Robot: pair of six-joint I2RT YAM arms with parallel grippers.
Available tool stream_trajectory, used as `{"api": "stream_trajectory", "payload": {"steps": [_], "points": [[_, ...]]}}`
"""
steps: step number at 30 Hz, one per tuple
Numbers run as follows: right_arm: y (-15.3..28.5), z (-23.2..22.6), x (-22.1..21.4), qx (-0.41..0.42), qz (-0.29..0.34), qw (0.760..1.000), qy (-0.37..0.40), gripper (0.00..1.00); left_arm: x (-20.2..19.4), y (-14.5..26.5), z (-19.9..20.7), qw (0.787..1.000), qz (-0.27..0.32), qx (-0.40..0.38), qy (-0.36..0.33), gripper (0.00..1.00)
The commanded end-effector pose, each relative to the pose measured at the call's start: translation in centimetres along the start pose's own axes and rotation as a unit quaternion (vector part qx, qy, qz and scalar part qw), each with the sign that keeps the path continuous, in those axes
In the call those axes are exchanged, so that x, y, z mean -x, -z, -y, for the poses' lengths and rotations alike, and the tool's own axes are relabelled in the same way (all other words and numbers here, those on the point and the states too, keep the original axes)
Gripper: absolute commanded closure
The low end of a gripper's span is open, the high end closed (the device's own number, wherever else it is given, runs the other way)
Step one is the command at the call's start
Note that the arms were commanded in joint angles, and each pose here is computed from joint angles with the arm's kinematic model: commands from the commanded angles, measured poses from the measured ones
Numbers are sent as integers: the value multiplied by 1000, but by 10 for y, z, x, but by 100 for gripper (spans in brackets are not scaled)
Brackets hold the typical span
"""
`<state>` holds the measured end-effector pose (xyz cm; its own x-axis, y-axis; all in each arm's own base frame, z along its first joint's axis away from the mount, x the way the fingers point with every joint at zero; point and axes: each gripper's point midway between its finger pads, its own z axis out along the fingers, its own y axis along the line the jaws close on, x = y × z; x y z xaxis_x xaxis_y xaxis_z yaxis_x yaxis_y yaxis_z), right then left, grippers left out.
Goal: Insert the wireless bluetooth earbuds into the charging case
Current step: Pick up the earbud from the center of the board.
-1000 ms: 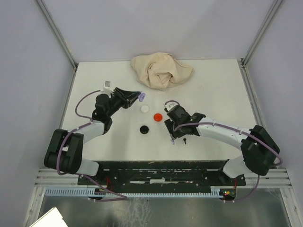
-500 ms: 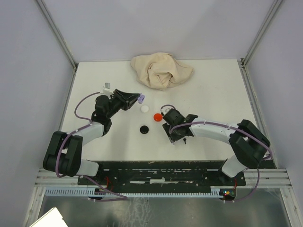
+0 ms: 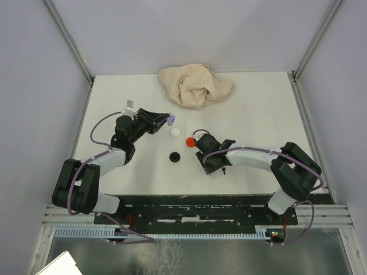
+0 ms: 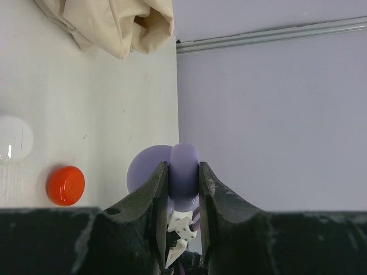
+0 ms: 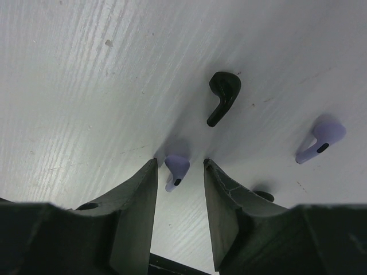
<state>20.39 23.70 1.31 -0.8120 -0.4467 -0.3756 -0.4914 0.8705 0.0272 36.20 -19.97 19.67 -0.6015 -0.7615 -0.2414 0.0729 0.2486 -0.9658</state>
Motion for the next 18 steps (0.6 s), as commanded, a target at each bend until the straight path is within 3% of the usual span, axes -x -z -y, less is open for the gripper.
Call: {"api": "stream_trajectory", "payload": {"steps": [1,14,18], "points": [[-1,-9,13,8,17,1000,-7,55,3,2,17,1000,7,-24,9,97],[-5,-7,11,1,8,1000,-6,64,3,1,15,1000,7,-23,9,97],[-4,-5,10,-4,4,1000,-5,72,4,1,14,1000,7,-22,10,97]]}}
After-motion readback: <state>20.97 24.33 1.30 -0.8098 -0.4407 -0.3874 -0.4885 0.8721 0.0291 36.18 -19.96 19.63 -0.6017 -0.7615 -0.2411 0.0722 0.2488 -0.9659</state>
